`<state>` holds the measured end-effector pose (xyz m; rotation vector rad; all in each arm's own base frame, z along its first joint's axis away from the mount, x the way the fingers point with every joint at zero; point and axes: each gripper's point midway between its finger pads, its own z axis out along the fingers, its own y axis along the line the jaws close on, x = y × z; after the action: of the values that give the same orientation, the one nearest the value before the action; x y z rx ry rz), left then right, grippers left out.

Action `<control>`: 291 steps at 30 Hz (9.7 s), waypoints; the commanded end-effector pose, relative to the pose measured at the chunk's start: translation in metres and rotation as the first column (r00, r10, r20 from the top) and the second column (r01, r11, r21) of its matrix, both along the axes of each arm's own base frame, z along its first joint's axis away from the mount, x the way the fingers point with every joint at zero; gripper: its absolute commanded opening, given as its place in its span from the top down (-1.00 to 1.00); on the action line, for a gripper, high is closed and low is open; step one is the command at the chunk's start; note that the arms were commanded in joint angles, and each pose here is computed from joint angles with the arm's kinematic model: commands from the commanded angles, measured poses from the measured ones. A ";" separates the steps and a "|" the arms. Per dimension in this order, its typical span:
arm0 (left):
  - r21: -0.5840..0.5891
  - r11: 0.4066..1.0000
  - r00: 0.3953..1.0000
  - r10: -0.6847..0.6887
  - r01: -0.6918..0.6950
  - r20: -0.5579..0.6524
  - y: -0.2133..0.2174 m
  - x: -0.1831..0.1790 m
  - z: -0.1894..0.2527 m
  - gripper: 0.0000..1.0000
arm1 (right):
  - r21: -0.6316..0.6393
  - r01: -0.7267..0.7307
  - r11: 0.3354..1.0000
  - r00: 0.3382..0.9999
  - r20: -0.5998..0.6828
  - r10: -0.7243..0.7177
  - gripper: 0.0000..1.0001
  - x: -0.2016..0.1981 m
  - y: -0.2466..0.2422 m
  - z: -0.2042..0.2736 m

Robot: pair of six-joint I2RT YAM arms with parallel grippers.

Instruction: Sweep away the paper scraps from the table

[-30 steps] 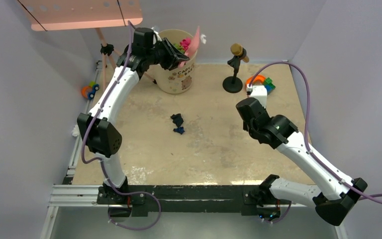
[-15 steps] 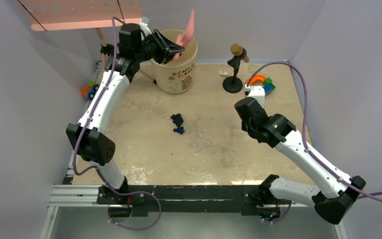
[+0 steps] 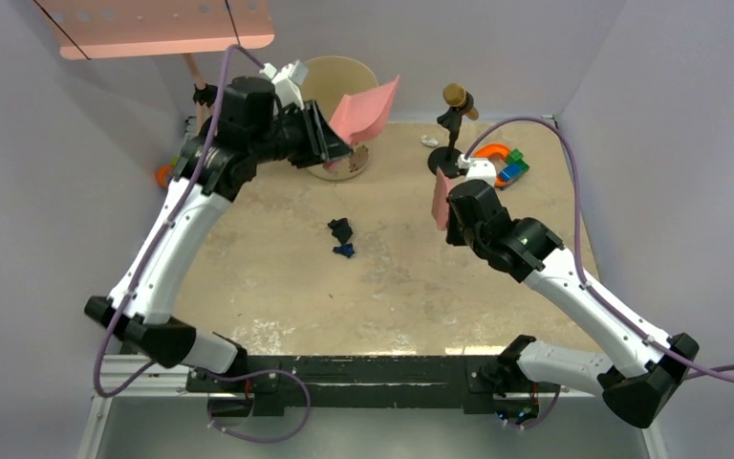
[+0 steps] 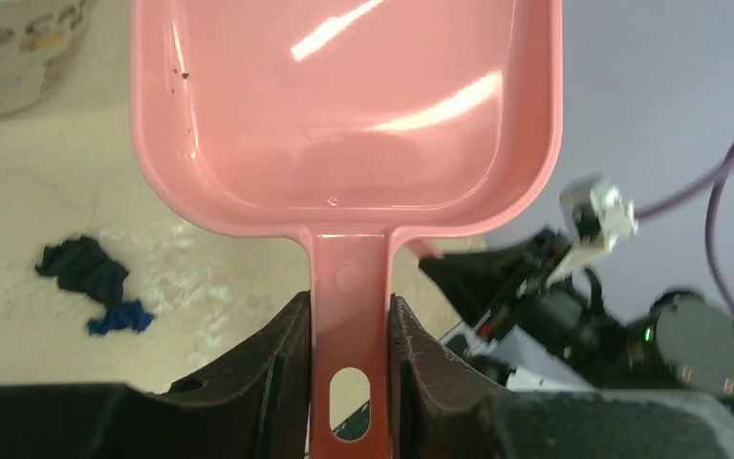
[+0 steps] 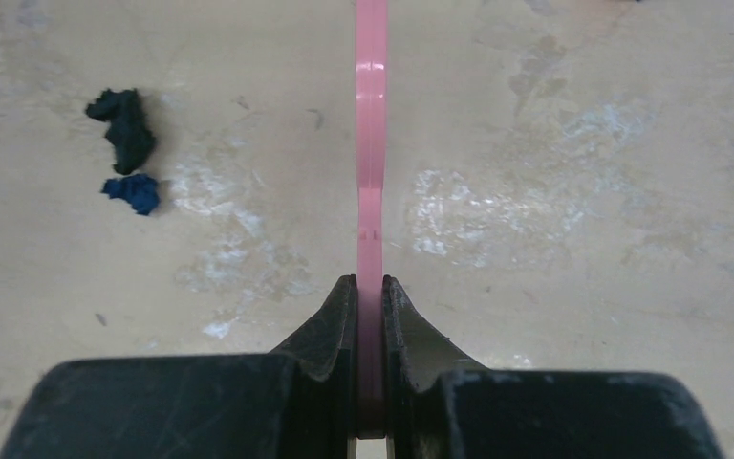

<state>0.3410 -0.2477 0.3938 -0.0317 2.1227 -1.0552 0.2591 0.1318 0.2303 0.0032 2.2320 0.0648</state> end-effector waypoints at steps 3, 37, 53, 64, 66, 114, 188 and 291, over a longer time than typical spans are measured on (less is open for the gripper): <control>0.343 0.939 0.998 0.009 -0.028 0.057 0.054 -0.071 -0.051 1.00 | 0.231 -0.114 0.966 0.989 0.118 0.089 1.00 0.014 0.045 0.027; 0.560 0.727 0.914 0.366 -0.398 0.174 0.181 -0.126 -0.121 1.00 | 0.143 0.090 0.986 0.906 -0.423 -0.021 1.00 0.038 0.069 -0.092; 0.560 0.723 0.912 0.358 -0.405 0.199 0.191 -0.139 -0.122 1.00 | 0.558 0.045 0.829 0.939 0.259 -0.225 1.00 0.086 0.047 0.067; 0.549 0.740 0.920 0.346 -0.389 0.185 0.190 -0.147 -0.135 1.00 | 0.932 0.050 0.360 0.852 0.149 -0.502 1.00 0.161 0.072 0.076; 0.558 0.737 0.923 0.338 -0.381 0.183 0.190 -0.147 -0.138 1.00 | 0.962 0.056 0.266 0.845 0.096 -0.525 1.00 0.173 0.072 0.064; 0.562 0.755 0.940 0.298 -0.337 0.164 0.181 -0.144 -0.171 1.00 | 0.600 0.739 -0.306 0.521 -0.797 -0.305 1.00 0.219 0.084 -0.126; 0.610 0.761 0.975 -0.186 0.220 -0.120 0.018 -0.155 -0.297 1.00 | -0.618 -0.622 0.481 0.783 -0.490 0.384 1.00 0.092 0.043 -0.042; 0.706 0.649 0.957 -0.240 0.284 -0.164 0.003 -0.119 -0.340 1.00 | 0.073 -0.517 0.853 0.834 -0.180 0.522 1.00 0.021 0.087 -0.018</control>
<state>0.2129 -0.2365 0.0415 0.6575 2.5546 -0.2535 0.2630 0.2349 0.1921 -0.7368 2.3999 0.4721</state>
